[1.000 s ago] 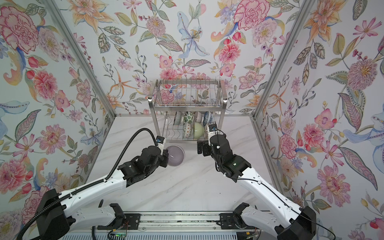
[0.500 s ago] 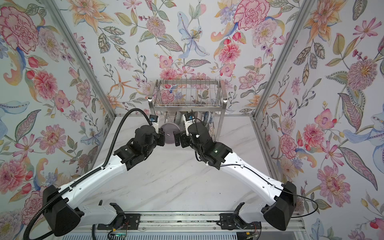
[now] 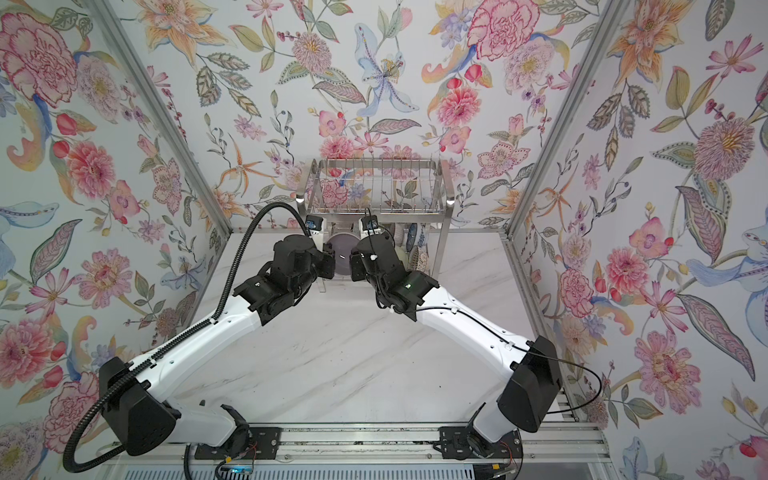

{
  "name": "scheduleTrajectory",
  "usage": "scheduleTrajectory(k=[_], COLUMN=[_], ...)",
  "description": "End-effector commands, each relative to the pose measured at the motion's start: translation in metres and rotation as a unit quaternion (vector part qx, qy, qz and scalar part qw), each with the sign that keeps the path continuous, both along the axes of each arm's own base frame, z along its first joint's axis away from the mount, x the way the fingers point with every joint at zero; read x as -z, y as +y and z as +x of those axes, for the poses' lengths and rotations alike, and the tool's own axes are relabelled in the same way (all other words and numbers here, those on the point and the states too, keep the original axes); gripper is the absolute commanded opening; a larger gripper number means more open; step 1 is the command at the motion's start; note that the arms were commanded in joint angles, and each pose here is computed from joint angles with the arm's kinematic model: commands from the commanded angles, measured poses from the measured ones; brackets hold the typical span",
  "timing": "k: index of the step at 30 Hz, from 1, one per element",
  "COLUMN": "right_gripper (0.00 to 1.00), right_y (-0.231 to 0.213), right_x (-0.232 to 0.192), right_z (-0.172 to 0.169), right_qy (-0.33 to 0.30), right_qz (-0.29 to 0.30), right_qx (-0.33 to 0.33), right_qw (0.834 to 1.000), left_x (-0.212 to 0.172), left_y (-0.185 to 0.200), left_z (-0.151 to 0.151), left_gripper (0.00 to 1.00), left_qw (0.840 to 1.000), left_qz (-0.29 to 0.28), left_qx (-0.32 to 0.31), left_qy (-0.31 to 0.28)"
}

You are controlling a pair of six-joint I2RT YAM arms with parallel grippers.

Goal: Load the bowls into the dish rack
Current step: 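Carry the lilac bowl toward the right gripper and close the right gripper on its rim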

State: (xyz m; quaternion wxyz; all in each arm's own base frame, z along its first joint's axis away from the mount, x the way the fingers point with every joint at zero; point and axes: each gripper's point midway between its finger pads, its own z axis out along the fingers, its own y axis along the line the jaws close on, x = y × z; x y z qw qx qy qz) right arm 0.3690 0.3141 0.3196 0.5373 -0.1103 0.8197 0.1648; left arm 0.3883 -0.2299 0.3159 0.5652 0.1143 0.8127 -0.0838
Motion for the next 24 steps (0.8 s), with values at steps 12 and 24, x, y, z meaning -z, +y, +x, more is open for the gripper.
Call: scheduleTrajectory(k=[12,24], right_gripper=[0.0,0.0], right_y=[0.004,-0.01], right_x=[-0.007,-0.007], right_z=[0.009,0.005], right_qy=[0.002,-0.006], right_qz=[0.032,-0.012], right_qx=[0.002,0.012], right_qw=[0.999,1.0], left_x=[-0.035,-0.035], left_y=[-0.002,0.02], left_z=[-0.004,-0.012], left_gripper=[0.0,0.97], left_qw=[0.998,0.999], left_qz=[-0.036,-0.014], left_qx=[0.013,0.004], left_qy=[-0.039,-0.029])
